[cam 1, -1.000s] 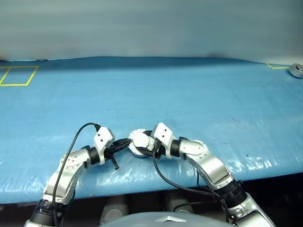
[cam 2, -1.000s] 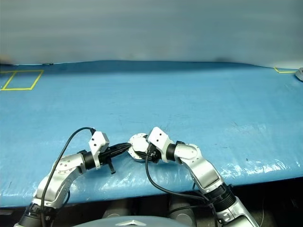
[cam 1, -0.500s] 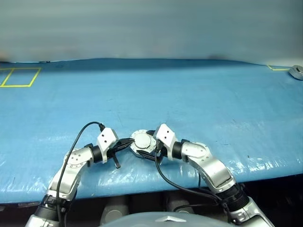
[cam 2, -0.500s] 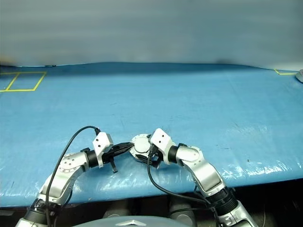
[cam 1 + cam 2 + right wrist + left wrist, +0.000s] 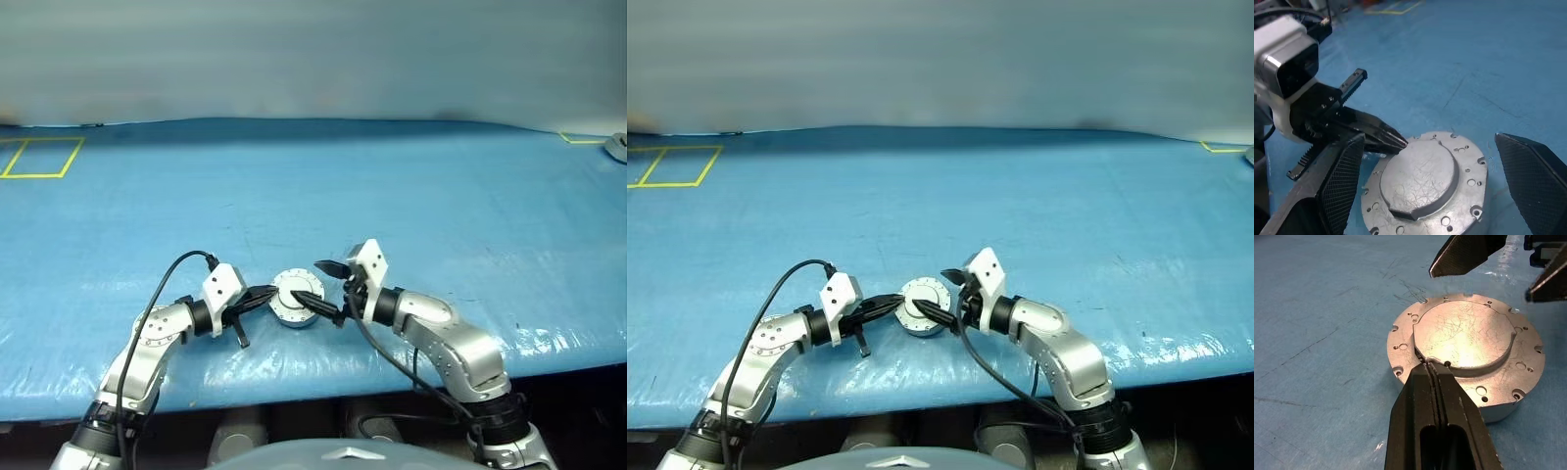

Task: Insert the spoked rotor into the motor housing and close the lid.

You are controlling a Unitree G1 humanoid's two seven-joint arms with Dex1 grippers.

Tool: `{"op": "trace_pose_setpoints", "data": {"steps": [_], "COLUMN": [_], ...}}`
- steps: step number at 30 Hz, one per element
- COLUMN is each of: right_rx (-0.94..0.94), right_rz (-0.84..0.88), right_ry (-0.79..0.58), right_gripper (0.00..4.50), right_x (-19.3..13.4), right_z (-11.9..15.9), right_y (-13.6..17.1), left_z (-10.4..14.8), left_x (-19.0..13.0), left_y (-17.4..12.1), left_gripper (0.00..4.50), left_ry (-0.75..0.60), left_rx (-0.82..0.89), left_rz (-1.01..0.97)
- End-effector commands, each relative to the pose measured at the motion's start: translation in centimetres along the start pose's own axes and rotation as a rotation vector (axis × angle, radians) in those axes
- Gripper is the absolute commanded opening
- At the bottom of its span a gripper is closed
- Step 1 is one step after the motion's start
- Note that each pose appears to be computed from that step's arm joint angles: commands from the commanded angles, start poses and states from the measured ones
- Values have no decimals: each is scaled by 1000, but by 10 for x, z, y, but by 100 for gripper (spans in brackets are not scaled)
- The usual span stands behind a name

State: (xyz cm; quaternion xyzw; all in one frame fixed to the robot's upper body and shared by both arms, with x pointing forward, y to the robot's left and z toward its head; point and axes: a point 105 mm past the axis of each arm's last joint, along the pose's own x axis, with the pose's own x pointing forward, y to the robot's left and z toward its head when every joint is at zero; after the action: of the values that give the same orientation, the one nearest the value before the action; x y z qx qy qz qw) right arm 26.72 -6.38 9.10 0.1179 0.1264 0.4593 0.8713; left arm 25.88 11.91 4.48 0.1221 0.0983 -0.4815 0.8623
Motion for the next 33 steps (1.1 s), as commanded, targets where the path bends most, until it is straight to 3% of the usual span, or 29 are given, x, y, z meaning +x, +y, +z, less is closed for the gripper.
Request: {"op": "trace_pose_setpoints", "data": {"steps": [1,5,11,17,26,33], "right_rx": [230,562,706,736,724,693], "right_rz": [-26,-28,-66,-68,26,24], "right_ry": [-93,-71,68,131,144,98], "right_gripper": [447,447,447,447,447,447], "right_x": [-18,-30,-35,-31,-7,-4], "right_z": [8,-14,-52,-68,-65,-58], "right_y": [-8,-17,-10,-2,16,13], "left_z": [-11,-10,-8,-9,-10,-11], "left_x": [5,6,6,5,5,4], "left_y": [-9,-11,-11,-9,-9,-9], "left_gripper": [0,0,0,0,0,0], "left_ry": [54,57,56,64,66,69], "left_rx": [-24,-21,-23,-22,-21,-20], "left_rz": [-37,-46,-50,-46,-43,-47]}}
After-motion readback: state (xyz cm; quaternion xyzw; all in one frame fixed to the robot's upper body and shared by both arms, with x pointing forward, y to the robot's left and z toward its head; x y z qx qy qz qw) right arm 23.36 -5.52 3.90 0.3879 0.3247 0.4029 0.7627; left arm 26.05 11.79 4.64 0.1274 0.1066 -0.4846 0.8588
